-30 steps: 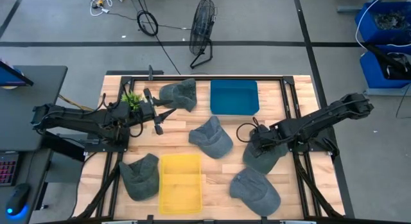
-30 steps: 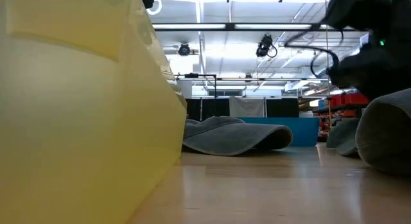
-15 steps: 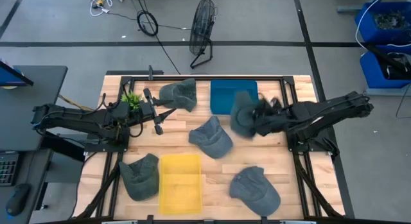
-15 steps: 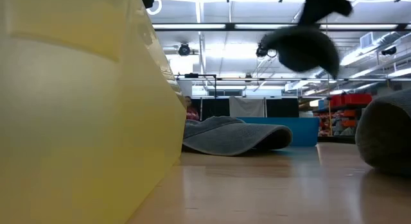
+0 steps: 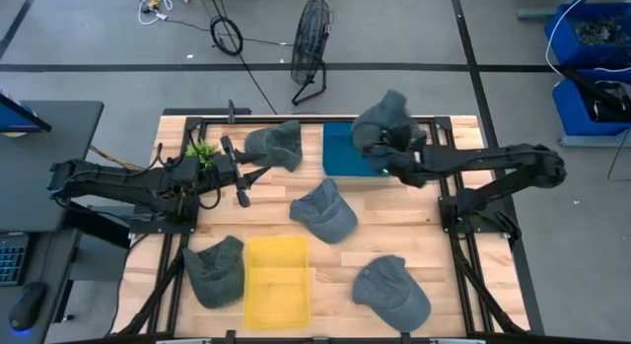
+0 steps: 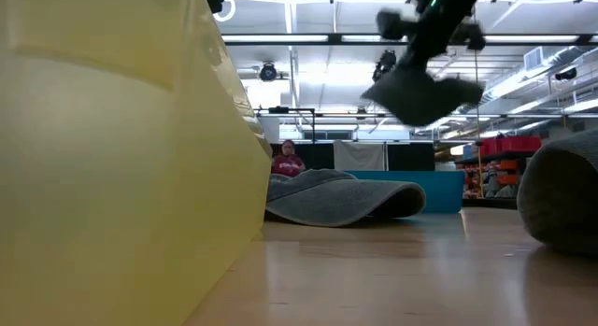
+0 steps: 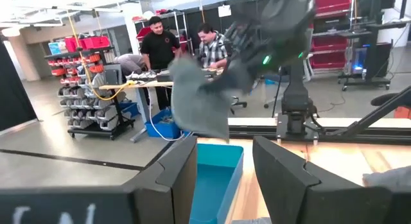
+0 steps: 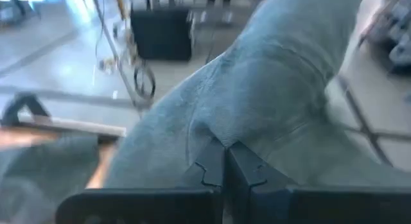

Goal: Pick & Place hat
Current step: Put the bottom right dark gray cap into the blue bin

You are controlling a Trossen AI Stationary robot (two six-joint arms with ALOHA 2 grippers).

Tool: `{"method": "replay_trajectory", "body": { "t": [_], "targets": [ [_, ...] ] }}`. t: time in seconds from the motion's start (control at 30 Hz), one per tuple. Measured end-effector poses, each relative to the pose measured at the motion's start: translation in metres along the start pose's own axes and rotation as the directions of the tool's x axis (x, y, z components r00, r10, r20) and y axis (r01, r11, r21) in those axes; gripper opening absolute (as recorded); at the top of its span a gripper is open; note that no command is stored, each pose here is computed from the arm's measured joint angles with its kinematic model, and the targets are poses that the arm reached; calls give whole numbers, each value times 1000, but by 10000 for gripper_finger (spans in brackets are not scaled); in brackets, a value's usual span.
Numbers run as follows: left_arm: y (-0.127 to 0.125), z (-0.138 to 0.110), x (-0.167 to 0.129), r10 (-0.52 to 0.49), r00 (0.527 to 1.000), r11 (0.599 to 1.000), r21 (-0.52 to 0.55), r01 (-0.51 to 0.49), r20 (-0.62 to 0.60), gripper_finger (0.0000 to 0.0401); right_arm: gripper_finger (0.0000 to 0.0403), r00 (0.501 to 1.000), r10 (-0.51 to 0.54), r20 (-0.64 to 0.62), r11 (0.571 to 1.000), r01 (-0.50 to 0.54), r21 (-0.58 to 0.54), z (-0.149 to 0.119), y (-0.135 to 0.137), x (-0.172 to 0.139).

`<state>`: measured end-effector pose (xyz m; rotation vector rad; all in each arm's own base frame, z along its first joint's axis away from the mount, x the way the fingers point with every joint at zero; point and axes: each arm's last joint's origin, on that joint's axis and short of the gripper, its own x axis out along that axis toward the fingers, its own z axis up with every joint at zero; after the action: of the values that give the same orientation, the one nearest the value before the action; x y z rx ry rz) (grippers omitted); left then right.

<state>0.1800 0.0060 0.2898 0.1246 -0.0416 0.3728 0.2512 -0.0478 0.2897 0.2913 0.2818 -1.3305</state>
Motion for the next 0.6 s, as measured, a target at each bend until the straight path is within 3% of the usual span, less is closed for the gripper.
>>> {"method": "replay_trajectory", "body": {
  "t": [0.1, 0.23, 0.33, 0.47, 0.6],
  "targets": [
    [0, 0, 0, 0, 1000, 1000, 0, 0, 0, 156, 4, 994, 29, -103, 999, -25, 42, -16, 8, 33],
    [0, 0, 0, 0, 1000, 1000, -1, 0, 0, 156, 4, 979, -5, -203, 1000, 7, 7, -34, 12, 73],
    [0, 0, 0, 0, 1000, 1000, -1, 0, 0, 156, 4, 956, 11, -292, 998, 8, 66, -43, 12, 96],
    [0, 0, 0, 0, 1000, 1000, -1, 0, -1, 156, 4, 890, 96, -446, 989, -36, 140, -57, 14, 115],
    [0, 0, 0, 0, 1000, 1000, -1, 0, -1, 156, 4, 870, 108, -480, 991, -56, 122, -64, 16, 122]
  ]
}}
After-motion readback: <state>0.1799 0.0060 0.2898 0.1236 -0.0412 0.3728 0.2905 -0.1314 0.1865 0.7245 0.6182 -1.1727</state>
